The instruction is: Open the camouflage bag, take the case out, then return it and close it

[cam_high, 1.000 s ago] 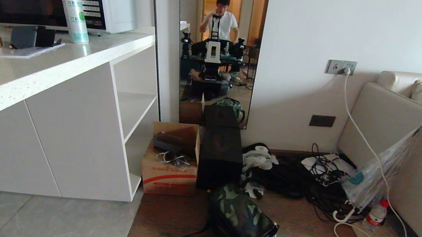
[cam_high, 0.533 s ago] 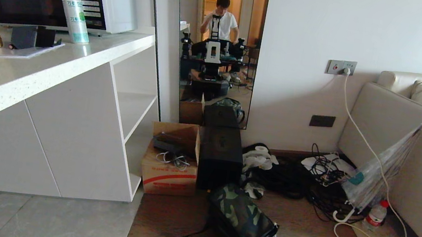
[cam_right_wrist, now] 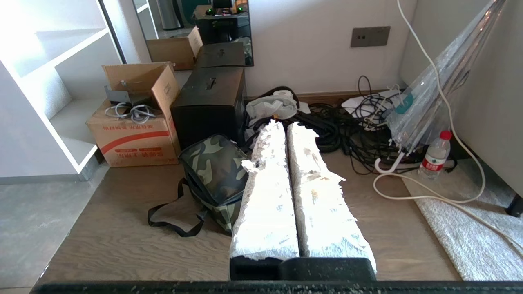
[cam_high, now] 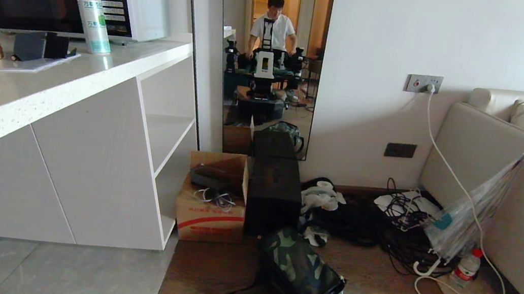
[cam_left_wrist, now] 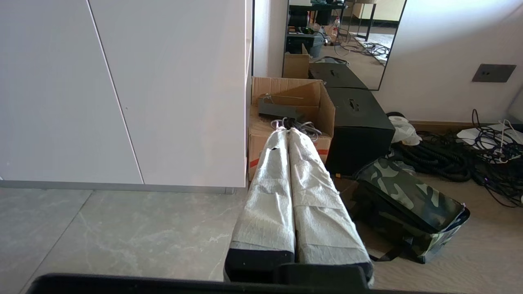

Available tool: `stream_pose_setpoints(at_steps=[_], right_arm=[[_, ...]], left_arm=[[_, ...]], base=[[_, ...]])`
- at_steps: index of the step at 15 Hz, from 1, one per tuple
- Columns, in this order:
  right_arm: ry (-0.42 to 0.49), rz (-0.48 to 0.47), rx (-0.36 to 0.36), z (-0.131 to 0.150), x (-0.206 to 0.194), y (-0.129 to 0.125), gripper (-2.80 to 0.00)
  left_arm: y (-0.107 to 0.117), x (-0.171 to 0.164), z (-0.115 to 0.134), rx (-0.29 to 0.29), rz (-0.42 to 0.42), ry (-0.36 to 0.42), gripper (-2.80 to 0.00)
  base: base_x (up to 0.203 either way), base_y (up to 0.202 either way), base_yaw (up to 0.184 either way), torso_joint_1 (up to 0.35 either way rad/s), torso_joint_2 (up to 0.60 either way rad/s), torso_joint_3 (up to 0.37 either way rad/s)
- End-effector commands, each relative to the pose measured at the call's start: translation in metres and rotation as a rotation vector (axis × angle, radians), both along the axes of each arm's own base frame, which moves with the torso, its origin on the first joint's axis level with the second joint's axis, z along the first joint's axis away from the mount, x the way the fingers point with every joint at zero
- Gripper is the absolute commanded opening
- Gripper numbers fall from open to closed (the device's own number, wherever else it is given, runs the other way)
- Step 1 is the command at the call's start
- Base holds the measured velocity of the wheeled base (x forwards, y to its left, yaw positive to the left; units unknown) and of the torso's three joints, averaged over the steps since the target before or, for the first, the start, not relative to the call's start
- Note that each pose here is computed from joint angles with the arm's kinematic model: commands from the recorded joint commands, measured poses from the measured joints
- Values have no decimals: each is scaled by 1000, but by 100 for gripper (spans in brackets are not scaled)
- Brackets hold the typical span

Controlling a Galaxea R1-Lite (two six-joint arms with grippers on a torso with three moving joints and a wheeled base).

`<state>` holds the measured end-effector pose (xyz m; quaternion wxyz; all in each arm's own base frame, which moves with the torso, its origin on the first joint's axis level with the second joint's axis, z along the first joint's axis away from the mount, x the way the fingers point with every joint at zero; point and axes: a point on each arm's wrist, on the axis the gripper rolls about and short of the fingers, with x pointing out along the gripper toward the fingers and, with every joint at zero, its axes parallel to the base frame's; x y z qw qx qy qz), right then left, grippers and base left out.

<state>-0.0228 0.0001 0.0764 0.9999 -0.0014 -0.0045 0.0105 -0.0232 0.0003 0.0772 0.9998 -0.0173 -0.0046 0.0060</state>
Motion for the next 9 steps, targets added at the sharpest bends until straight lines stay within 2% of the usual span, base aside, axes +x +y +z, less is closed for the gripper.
stream_pose_setpoints(at_steps=[1, 9], right_arm=[[1, 1, 0, 0, 0, 0, -280], [3, 2, -8, 0, 0, 0, -280]], left_arm=[[0, 0, 0, -1, 2, 0, -280], [0, 0, 0, -1, 2, 0, -280]], base=[[0, 0, 0, 0, 0, 0], [0, 0, 0, 0, 0, 0]])
